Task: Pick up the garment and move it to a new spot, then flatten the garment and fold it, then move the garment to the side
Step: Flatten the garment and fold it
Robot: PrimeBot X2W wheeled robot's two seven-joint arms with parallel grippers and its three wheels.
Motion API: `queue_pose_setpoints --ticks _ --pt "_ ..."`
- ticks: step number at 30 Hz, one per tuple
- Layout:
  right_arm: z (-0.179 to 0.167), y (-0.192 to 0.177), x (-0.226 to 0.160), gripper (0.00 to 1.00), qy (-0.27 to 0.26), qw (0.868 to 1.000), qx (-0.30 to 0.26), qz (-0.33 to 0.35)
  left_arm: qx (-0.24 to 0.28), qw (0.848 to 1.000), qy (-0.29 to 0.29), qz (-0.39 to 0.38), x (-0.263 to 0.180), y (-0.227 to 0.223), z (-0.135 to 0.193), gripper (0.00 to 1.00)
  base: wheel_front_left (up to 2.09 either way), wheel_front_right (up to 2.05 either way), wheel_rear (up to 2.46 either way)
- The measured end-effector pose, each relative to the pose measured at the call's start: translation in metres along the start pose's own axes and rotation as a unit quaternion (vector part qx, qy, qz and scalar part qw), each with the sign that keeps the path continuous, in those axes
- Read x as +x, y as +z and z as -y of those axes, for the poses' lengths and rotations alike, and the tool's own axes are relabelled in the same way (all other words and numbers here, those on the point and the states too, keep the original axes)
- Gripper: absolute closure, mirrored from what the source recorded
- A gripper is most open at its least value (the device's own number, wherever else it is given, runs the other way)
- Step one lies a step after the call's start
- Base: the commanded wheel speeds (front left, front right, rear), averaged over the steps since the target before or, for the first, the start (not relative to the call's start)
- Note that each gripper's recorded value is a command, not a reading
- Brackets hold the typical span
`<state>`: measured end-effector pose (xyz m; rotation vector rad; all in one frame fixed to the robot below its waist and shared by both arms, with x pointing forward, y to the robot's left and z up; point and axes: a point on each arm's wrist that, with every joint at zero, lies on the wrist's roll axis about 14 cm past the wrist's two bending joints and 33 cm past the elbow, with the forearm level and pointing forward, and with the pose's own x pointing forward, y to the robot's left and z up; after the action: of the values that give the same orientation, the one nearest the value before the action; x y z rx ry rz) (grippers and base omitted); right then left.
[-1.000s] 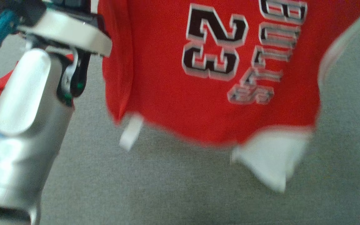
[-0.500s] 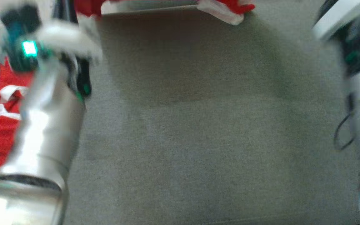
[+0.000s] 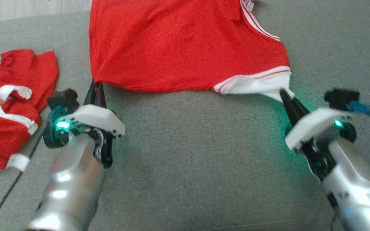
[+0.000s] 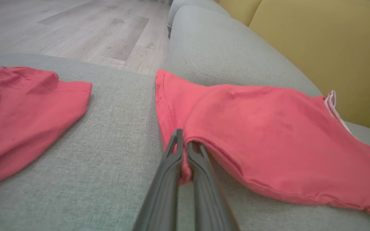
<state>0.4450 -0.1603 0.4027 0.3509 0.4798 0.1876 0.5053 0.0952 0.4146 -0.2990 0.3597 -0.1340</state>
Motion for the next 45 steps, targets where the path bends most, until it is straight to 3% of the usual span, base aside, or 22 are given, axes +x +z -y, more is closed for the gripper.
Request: queue_pose_setpoints --ticks 6,11,22,28,33,45 --pt "0.012 -0.013 -0.044 1.0 0.003 1.0 -0.002 0.018 0.045 0.999 0.009 0.005 -0.042 -0.028 -0.024 1.0 0.0 0.0 0.0" --pt "0.019 -0.039 -0.091 1.0 -0.012 1.0 -0.001 -0.028 0.063 0.997 0.032 -0.008 -0.091 -0.048 -0.046 1.0 0.0 0.0 0.0" --pt "-0.002 -0.043 -0.157 1.0 -0.049 0.995 -0.005 -0.091 0.065 0.995 0.034 -0.064 -0.174 -0.024 -0.024 1.0 0.0 0.0 0.0" --pt "-0.007 -0.031 -0.148 1.0 -0.045 0.994 -0.019 -0.094 0.054 0.992 0.012 -0.117 -0.175 -0.034 -0.019 1.0 0.0 0.0 0.0" --pt "-0.01 -0.018 -0.109 1.0 -0.026 0.996 -0.002 -0.083 0.031 0.986 -0.012 -0.161 -0.152 -0.046 -0.023 1.0 0.0 0.0 0.0" --pt "-0.009 0.026 -0.03 1.0 0.015 0.998 -0.045 -0.033 0.039 0.983 -0.031 -0.174 -0.087 -0.028 -0.037 1.0 0.0 0.0 0.0"
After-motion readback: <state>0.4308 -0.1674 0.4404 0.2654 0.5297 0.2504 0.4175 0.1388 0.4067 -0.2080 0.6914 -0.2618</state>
